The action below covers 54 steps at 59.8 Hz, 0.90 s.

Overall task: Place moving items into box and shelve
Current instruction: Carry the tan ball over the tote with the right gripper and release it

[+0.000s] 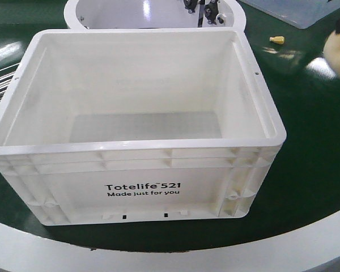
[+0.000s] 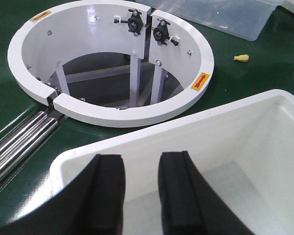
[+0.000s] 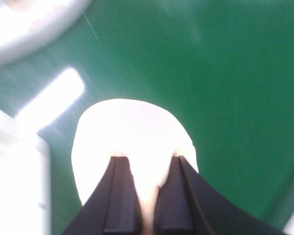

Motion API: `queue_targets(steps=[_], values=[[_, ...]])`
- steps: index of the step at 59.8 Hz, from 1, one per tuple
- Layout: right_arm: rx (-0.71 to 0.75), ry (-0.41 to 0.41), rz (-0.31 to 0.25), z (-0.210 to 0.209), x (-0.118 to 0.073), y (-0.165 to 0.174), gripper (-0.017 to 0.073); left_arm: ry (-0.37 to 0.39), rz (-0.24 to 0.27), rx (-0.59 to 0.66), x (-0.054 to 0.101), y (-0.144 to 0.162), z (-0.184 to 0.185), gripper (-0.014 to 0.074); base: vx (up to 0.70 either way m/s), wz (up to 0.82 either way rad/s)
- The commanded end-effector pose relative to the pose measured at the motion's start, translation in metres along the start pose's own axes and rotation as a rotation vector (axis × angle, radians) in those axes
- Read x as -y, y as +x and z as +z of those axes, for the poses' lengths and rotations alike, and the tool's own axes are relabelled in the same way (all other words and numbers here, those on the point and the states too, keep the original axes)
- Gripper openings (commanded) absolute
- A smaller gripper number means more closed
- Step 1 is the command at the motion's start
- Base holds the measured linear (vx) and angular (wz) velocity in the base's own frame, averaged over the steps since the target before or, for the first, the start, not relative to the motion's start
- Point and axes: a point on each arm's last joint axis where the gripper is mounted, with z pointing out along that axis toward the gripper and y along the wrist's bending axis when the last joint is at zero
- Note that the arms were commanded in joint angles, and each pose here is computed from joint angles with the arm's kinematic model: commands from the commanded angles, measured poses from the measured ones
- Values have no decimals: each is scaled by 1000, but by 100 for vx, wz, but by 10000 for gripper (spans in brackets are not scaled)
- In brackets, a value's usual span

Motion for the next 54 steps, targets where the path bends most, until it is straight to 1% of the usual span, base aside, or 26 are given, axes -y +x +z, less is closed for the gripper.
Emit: queue_targets(steps=[1,2,3,4,5,8,11,14,16,21,25,27,30,34,37,41,46,50,54], values=[[236,-121,-48,-67,-12,-27,-3,8,-6,136,2,-14,-19,309,0,0],[258,-161,-54,-76,-17,-30,-3,8,-6,136,2,-14,-19,309,0,0],[275,-187,-81,-82,-20,-31,-3,8,-6,137,2,-14,-19,309,0,0],[293,-231,-91,-89,-26,-33,-3,8,-6,138,2,-14,-19,309,0,0],[310,-272,-113,-96,-31,-34,-3,8,-6,138,2,-14,-19,309,0,0],[337,-385,-161,-109,-46,-36,-3,8,-6,138,2,-14,-19,309,0,0],[353,-510,-191,-117,-64,-36,-1,9,-7,138,2,-14,-19,309,0,0],[347,-588,-220,-118,-80,-34,0,9,-7,137,2,-14,-19,309,0,0],[326,-622,-245,-114,-91,-32,0,8,-5,137,2,-14,-19,309,0,0],[260,-657,-314,-99,-113,-26,1,8,-5,137,2,-14,-19,309,0,0],[185,-691,-369,-82,-134,-19,2,9,-5,131,2,-14,-19,309,0,0],[156,-704,-384,-74,-142,-16,2,9,-5,123,2,-13,-18,309,0,0],[117,-716,-411,-62,-153,-13,4,9,-5,115,2,-12,-18,309,0,0],[91,-719,-482,-45,-169,-7,6,9,-5,115,2,-12,-18,309,0,0],[71,-711,-522,-34,-177,-4,9,9,-5,119,2,-13,-18,309,0,0],[46,-710,-540,-24,-182,-1,29,9,-5,118,2,-13,-18,309,0,0],[31,-719,-537,-20,-184,1,91,8,-5,104,2,-11,-18,309,0,0],[42,-748,-541,-23,-186,0,172,8,-5,76,2,-9,-18,309,0,0],[63,-777,-554,-26,-187,0,291,5,-3,41,1,-6,-17,309,0,0]])
